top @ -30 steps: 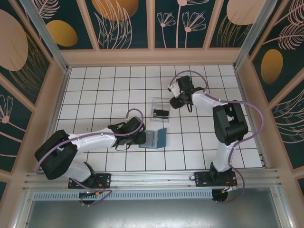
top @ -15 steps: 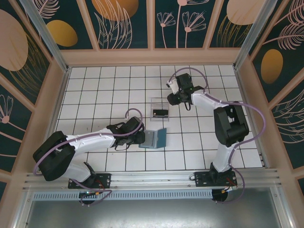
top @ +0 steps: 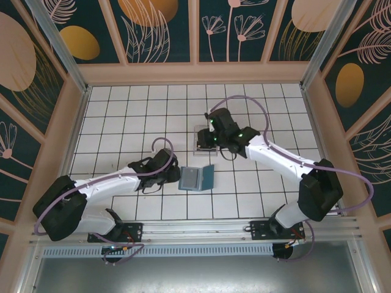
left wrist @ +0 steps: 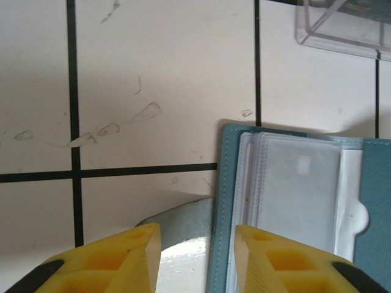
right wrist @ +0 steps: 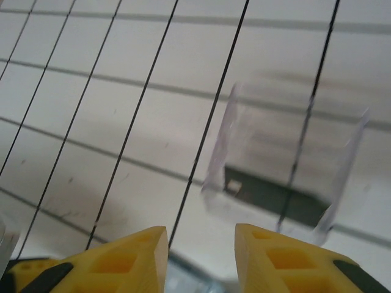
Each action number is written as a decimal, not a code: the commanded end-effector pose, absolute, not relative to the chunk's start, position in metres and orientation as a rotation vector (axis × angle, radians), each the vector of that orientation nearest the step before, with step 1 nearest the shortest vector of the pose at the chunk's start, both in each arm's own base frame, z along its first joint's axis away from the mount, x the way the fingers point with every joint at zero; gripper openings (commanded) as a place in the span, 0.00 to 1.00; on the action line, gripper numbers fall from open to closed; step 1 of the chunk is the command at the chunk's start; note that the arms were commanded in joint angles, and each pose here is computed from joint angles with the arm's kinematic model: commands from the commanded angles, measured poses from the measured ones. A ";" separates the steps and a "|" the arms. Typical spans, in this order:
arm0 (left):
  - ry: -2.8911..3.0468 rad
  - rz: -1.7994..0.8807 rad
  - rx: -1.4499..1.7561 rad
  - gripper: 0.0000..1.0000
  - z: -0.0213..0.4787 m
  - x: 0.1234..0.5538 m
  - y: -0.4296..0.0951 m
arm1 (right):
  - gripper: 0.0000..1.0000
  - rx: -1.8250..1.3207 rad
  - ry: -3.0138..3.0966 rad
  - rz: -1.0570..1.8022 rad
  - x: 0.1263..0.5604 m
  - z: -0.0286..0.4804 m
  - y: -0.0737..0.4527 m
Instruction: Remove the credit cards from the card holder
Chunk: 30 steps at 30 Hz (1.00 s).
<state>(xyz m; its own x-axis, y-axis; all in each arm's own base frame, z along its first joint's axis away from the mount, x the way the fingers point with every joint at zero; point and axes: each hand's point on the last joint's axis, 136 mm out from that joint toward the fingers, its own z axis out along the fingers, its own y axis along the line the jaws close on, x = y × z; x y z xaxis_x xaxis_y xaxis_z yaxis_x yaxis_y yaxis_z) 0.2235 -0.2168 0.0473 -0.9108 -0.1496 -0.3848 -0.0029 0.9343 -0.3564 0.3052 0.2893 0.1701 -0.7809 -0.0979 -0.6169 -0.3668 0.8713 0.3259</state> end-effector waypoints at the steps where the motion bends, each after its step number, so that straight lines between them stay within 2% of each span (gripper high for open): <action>1: 2.666 -0.571 -0.152 0.35 0.046 0.220 -0.218 | 0.34 -0.257 2.614 0.596 0.260 0.139 0.300; 7: 2.645 -0.650 -0.198 0.31 0.035 0.212 -0.216 | 0.36 -0.296 2.721 0.569 0.222 0.113 0.316; 12: 2.655 -0.655 -0.196 0.29 0.027 0.209 -0.215 | 0.36 -0.318 2.798 0.482 0.207 0.086 0.324; 20: 2.647 -0.660 -0.188 0.30 0.025 0.210 -0.215 | 0.38 -0.367 2.855 0.289 0.204 0.050 0.332; 30: 2.617 -0.667 -0.219 0.30 0.031 0.208 -0.208 | 0.42 -0.409 2.863 0.189 0.212 0.037 0.338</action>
<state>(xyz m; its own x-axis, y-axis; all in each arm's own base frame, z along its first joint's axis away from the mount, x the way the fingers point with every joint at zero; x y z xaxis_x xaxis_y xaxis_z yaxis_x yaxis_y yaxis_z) 0.2041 -0.2120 0.0255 -0.9102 -0.2193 -0.3514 -0.0293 0.8802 -0.4736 0.2085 0.3435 0.0397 -0.9337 -0.2519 -0.2545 -0.2964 0.9424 0.1548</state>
